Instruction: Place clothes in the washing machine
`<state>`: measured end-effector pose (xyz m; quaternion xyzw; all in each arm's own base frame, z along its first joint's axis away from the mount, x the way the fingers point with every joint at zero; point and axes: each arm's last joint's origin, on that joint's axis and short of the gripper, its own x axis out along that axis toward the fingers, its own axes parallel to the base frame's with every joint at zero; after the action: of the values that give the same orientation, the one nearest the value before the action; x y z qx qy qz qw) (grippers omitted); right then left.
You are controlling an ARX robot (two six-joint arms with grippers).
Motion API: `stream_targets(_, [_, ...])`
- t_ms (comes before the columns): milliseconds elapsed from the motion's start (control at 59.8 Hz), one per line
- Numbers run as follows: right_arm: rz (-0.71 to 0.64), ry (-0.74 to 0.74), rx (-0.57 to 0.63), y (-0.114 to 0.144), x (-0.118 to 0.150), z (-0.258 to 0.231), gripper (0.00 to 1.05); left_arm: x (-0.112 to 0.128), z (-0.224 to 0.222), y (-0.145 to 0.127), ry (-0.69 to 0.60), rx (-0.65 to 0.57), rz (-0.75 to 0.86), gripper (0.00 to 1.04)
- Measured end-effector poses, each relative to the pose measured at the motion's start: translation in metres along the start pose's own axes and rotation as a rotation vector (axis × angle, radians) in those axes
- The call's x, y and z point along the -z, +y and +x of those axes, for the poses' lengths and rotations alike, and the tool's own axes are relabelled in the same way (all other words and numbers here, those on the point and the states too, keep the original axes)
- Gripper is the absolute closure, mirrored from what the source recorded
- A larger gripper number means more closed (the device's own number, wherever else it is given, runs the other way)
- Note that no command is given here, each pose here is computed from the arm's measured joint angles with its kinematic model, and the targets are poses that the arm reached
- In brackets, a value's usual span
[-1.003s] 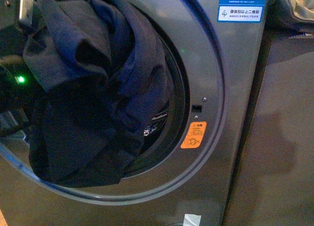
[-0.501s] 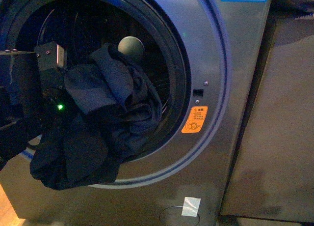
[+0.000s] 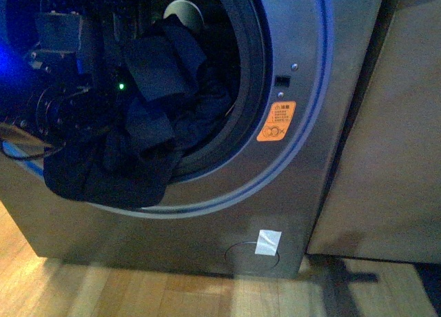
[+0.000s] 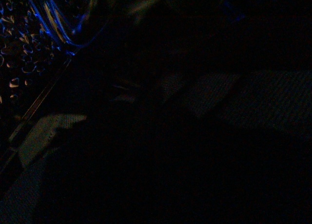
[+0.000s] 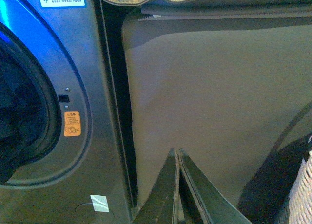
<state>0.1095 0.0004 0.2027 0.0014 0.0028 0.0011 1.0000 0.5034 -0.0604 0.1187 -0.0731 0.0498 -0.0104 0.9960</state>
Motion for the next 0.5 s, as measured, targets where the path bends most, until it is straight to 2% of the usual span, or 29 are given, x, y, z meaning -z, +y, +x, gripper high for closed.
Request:
stream_targets(167, [0.000, 0.018, 0.000, 0.000, 0.014, -0.009, 1.02, -0.005, 0.033, 0.004, -0.012, -0.029, 0.017, 0.91])
stream_targets(301, [0.000, -0.007, 0.002, 0.000, 0.014, -0.012, 1.02, -0.007, 0.048, 0.007, -0.046, -0.068, 0.024, 0.91])
stream_targets(501, [0.000, -0.002, 0.001, 0.000, 0.021, -0.012, 1.02, -0.014, 0.063, 0.007, -0.169, -0.143, 0.042, 0.91])
